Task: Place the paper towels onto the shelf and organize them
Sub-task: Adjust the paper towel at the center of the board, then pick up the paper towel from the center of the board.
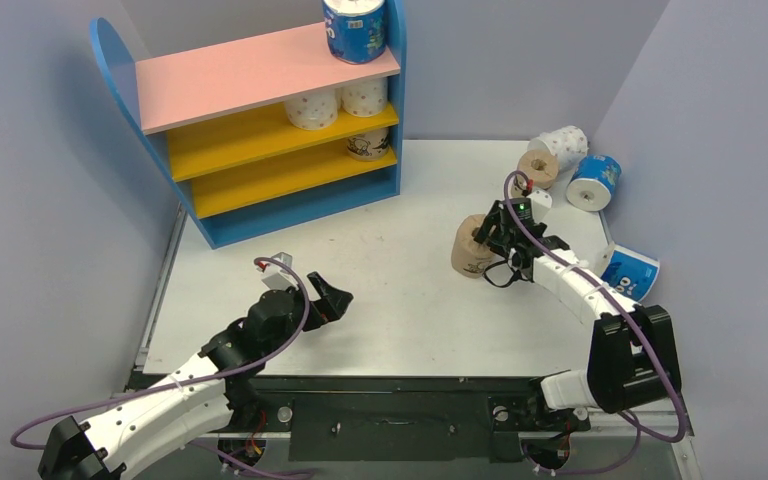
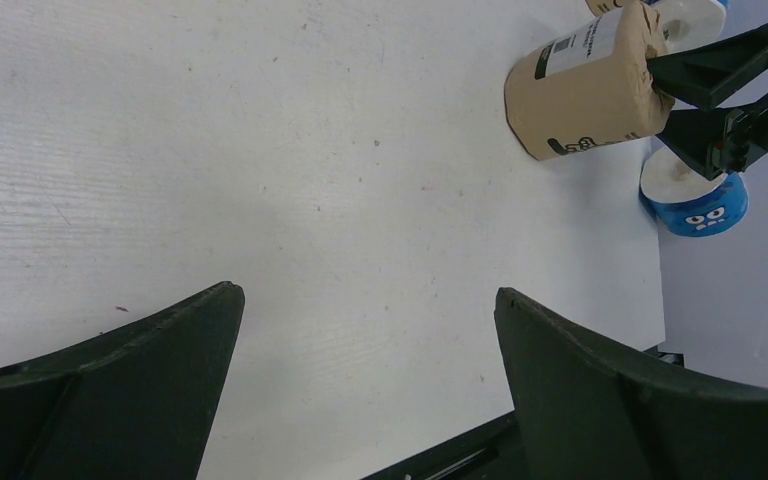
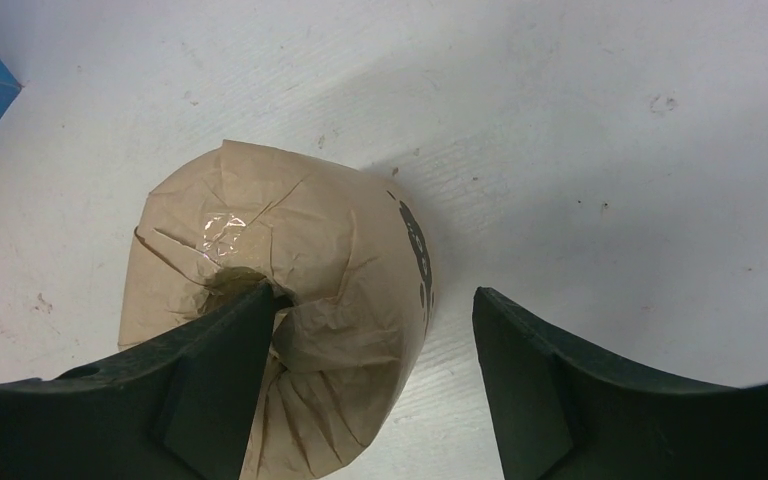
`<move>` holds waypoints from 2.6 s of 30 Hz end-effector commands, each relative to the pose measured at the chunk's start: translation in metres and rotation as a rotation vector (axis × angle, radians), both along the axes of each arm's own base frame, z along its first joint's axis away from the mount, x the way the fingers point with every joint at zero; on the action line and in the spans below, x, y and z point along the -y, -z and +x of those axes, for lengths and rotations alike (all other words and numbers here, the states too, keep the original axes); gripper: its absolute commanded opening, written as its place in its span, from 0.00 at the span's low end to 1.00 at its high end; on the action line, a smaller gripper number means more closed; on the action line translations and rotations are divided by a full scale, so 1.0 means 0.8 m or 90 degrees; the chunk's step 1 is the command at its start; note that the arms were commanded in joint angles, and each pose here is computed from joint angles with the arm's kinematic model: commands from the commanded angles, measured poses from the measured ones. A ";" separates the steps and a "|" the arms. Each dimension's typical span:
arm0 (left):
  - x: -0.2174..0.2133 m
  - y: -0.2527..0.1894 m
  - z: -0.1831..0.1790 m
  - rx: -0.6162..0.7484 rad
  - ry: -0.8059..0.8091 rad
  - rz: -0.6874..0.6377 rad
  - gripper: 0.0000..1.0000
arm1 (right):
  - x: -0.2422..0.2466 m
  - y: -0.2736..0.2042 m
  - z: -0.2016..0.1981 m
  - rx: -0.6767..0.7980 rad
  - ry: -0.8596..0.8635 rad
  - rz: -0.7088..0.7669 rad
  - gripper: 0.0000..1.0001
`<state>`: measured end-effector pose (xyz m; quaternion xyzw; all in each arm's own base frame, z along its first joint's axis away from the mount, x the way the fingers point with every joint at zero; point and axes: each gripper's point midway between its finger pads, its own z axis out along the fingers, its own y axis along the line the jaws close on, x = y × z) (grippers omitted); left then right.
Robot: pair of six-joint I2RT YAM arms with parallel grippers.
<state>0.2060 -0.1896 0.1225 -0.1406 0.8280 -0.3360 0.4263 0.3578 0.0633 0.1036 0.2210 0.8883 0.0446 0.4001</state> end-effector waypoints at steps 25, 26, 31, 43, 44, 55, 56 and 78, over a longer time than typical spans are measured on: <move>-0.011 -0.029 0.010 0.048 -0.024 0.011 0.97 | -0.018 -0.017 0.010 0.033 -0.024 0.032 0.33; -0.013 -0.032 0.011 0.053 -0.028 0.015 0.97 | -0.019 -0.021 0.008 0.035 -0.026 0.032 0.33; -0.019 -0.039 0.014 0.065 -0.040 0.026 0.96 | -0.024 -0.048 0.002 0.059 -0.038 0.034 0.30; -0.053 -0.060 0.028 0.096 -0.117 0.081 0.96 | -0.065 -0.142 -0.016 0.143 -0.101 0.043 0.29; -0.054 -0.063 0.028 0.105 -0.116 0.081 0.96 | -0.072 -0.145 -0.019 0.143 -0.111 0.041 0.29; -0.067 -0.111 0.040 0.199 -0.161 0.024 0.96 | -0.167 -0.209 -0.015 0.181 -0.215 0.047 0.29; -0.067 -0.120 0.042 0.211 -0.163 0.018 0.96 | -0.174 -0.213 -0.008 0.182 -0.218 0.047 0.29; -0.107 -0.169 0.057 0.307 -0.256 0.084 0.96 | -0.343 -0.207 0.089 0.157 -0.302 0.093 0.29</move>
